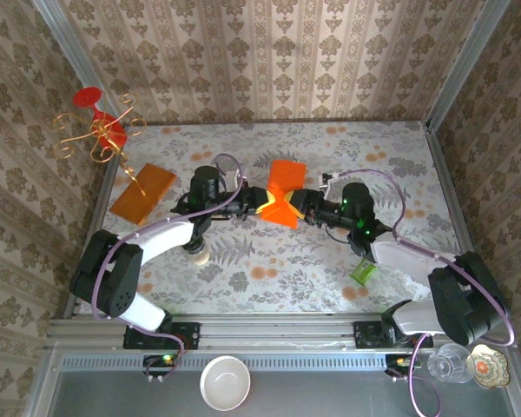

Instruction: Fold a paper plane with a square sheet of paper (pick it up from the middle)

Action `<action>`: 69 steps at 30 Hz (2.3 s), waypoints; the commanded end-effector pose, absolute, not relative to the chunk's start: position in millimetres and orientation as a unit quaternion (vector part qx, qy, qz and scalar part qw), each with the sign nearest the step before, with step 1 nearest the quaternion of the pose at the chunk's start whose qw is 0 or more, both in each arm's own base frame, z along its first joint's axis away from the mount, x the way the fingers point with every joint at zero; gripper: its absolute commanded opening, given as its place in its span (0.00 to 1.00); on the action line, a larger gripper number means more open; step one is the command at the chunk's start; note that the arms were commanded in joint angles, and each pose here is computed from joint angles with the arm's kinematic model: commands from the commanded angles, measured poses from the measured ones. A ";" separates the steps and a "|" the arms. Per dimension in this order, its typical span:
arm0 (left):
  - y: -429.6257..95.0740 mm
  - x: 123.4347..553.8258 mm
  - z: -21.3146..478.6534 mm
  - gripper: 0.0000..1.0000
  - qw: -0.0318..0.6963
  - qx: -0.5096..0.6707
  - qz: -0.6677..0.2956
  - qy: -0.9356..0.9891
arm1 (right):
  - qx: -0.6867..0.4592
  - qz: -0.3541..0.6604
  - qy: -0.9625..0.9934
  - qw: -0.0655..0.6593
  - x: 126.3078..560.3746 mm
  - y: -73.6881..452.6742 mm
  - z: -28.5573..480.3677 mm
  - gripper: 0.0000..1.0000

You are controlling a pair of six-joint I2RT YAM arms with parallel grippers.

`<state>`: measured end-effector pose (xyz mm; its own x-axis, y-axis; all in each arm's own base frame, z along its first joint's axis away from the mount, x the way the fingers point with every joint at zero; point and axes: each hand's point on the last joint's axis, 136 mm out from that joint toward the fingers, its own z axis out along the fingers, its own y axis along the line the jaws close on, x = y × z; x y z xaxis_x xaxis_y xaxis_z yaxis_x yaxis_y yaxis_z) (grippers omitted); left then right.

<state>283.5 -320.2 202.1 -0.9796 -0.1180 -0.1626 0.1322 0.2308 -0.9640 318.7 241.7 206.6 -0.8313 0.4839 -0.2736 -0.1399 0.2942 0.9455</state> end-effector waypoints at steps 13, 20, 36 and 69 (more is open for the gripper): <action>-234.0 277.8 137.3 0.12 0.147 0.102 -0.133 0.975 | 0.192 0.312 0.882 0.298 304.8 130.6 176.2 0.71; -213.8 286.3 138.0 0.11 0.168 0.194 0.118 0.959 | 0.216 0.287 0.888 0.287 299.1 118.8 157.7 0.71; -316.3 250.1 53.4 0.37 0.053 0.195 -0.097 0.975 | 0.234 0.285 0.886 0.283 292.9 110.3 149.3 0.71; -209.9 300.3 166.6 0.60 0.240 -0.041 -0.264 0.933 | 0.038 0.293 0.948 0.114 300.0 340.7 56.7 0.55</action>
<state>300.1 -212.4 164.8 -0.8847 -0.1627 -0.4368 0.0786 0.8716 -0.4839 294.5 338.6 67.8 -0.9668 0.1282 -0.2212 -0.0296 0.8033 0.5949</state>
